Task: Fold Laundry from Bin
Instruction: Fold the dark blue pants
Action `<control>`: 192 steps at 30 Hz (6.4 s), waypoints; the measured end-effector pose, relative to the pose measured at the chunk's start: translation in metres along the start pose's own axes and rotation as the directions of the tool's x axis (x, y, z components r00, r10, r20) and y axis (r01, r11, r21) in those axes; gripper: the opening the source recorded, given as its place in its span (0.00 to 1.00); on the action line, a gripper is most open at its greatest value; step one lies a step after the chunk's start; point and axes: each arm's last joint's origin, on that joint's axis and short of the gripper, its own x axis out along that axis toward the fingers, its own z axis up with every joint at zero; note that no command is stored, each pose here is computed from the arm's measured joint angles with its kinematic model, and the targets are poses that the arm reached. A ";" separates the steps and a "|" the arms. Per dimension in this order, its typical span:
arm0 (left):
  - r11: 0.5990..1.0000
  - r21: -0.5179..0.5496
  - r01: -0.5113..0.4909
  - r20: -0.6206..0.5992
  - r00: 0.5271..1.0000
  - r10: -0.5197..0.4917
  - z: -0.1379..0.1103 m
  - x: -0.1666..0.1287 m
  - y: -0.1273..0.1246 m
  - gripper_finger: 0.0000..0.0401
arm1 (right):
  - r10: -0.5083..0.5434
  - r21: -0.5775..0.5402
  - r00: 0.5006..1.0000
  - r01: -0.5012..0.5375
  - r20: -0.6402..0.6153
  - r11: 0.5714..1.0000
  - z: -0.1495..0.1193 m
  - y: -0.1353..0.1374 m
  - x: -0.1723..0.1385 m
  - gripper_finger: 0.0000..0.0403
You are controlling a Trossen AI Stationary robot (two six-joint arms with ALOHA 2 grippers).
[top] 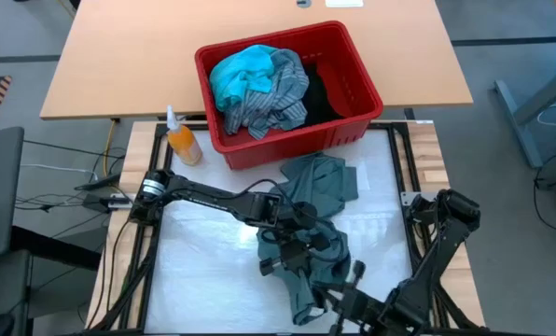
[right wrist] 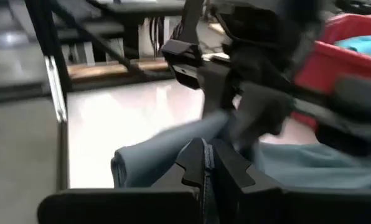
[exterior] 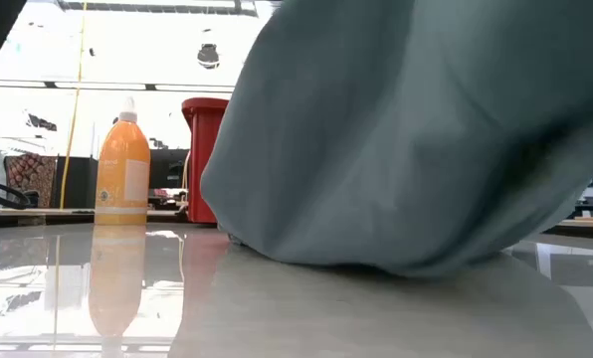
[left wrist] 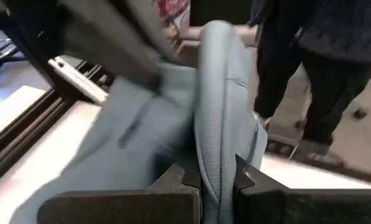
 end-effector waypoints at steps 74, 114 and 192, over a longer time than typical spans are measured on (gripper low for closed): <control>0.932 -0.326 -0.156 0.134 0.969 0.209 -0.056 0.036 -0.021 0.52 | 0.115 0.180 0.993 -0.109 -0.018 0.978 -0.085 -0.004 0.007 0.10; 0.955 -0.292 0.043 0.162 0.987 0.005 -0.058 0.036 -0.026 0.20 | 0.061 0.123 0.998 -0.064 0.023 0.990 -0.060 -0.001 0.045 0.13; 0.810 -0.366 -0.459 0.743 0.380 0.551 0.179 -0.268 -0.141 0.02 | 0.273 0.059 0.962 -0.273 0.013 0.960 0.127 -0.183 0.038 0.33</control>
